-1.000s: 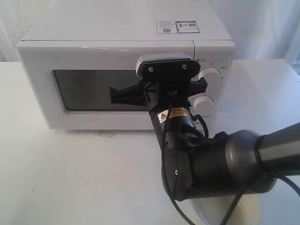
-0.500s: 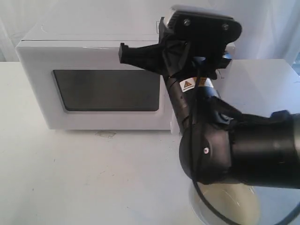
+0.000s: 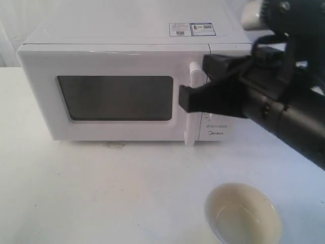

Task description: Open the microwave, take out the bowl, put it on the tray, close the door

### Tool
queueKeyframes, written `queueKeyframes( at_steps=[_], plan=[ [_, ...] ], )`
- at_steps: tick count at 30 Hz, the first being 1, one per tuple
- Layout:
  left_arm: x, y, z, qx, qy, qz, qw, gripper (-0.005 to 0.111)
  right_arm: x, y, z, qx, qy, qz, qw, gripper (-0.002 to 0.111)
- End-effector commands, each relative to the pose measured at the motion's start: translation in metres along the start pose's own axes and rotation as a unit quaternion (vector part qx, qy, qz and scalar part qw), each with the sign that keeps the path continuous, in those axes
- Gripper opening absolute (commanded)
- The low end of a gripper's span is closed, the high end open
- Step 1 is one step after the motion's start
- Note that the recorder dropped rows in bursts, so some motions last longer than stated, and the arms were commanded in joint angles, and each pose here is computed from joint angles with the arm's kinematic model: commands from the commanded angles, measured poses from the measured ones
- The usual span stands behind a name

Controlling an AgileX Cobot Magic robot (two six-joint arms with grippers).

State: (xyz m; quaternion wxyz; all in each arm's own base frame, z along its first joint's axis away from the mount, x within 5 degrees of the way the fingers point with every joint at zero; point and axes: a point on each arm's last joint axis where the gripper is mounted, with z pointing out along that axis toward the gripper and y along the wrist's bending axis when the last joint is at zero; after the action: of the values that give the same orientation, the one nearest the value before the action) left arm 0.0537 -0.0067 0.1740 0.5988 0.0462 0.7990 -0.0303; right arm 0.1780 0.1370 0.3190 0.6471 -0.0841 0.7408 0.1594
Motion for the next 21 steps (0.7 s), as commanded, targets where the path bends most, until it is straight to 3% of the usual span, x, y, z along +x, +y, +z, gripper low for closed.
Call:
queueKeyframes(
  at_steps=[1, 5, 12, 21],
  plan=[
    [0.001, 0.000, 0.000, -0.002, 0.001, 0.003, 1.000, 0.000, 0.021, -0.028, -0.028, 0.002, 0.015, -0.001, 1.000, 0.000],
    [0.001, 0.000, 0.000, -0.002, 0.001, 0.003, 1.000, 0.000, 0.038, -0.055, -0.063, -0.005, 0.012, -0.001, 1.000, 0.000],
    [0.001, 0.000, 0.000, -0.002, 0.001, 0.003, 1.000, 0.000, 0.068, -0.092, -0.122, 0.077, -0.077, 0.028, 0.994, 0.000],
    [0.001, 0.000, 0.000, -0.002, 0.001, 0.003, 1.000, 0.000, 0.095, -0.104, -0.150, 0.134, -0.161, 0.058, 0.976, 0.000]
  ],
)
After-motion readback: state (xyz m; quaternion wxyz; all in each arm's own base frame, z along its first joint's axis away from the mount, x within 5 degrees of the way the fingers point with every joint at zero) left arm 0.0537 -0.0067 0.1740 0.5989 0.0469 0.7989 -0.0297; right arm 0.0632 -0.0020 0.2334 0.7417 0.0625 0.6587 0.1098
